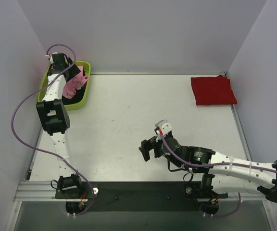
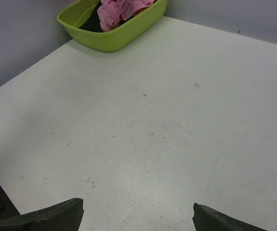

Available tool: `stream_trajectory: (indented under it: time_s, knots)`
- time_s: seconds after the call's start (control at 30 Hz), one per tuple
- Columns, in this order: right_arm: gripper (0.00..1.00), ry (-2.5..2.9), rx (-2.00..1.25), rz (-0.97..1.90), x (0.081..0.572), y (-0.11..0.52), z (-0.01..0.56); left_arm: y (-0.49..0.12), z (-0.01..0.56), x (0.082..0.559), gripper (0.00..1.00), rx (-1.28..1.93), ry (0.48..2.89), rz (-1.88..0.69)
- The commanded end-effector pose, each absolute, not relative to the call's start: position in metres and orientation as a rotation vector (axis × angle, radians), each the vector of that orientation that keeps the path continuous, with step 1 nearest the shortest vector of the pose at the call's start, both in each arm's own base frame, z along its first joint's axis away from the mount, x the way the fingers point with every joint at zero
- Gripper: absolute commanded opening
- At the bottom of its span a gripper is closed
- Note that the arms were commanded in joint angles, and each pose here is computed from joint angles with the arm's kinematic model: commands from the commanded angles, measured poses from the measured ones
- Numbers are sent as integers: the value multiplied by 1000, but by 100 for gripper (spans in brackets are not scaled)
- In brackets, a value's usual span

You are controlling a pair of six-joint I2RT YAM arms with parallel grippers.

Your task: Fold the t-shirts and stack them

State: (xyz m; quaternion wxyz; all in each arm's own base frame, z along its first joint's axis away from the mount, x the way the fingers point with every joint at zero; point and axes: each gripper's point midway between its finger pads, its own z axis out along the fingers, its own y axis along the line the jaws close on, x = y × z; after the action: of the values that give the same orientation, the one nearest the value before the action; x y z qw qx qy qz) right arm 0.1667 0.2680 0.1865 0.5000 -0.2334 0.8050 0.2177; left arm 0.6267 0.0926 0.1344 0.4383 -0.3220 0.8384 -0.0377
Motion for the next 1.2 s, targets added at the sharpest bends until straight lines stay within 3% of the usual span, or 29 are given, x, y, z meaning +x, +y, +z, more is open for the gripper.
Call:
stream_trajectory:
  time_s: [0.0, 0.17, 0.27, 0.3, 0.4, 0.43, 0.5, 0.7, 0.83, 0.87, 0.93, 0.97, 1.0, 1.03, 1.17]
  knots:
    - [100, 1916, -545, 542, 171, 278, 197, 91, 115, 643, 96, -807, 2105, -141]
    - [100, 1931, -544, 503, 176, 279, 191, 95, 71, 641, 93, -833, 2169, -117]
    - [100, 1942, -534, 471, 180, 278, 185, 97, 58, 640, 76, -844, 2180, -114]
    - [100, 1942, -531, 471, 181, 279, 185, 98, 54, 640, 60, -844, 2183, -118]
    - [100, 1960, -534, 465, 183, 281, 179, 100, 50, 639, 35, -860, 2180, -129]
    - [100, 1967, -538, 461, 184, 283, 177, 100, 51, 639, 16, -860, 2173, -129]
    - [100, 1971, -549, 473, 183, 287, 176, 101, 55, 638, 0, -863, 2163, -126]
    - [100, 1993, -578, 497, 180, 297, 167, 110, 110, 631, 0, -835, 2053, -91]
    - [100, 2007, -588, 502, 179, 300, 161, 110, 187, 624, 0, -792, 1928, -115]
    - [100, 2008, -587, 507, 178, 301, 159, 109, 198, 622, 10, -785, 1911, -122]
    - [100, 2011, -583, 509, 178, 301, 157, 107, 228, 615, 13, -767, 1865, -136]
    - [100, 2016, -588, 507, 177, 301, 155, 106, 239, 613, 12, -760, 1846, -140]
    - [100, 2016, -583, 514, 176, 300, 155, 105, 243, 609, 3, -762, 1841, -143]
    - [100, 2019, -585, 522, 175, 300, 154, 104, 264, 603, 0, -754, 1806, -150]
    - [100, 2011, -570, 550, 171, 297, 156, 93, 298, 585, 0, -728, 1746, -207]
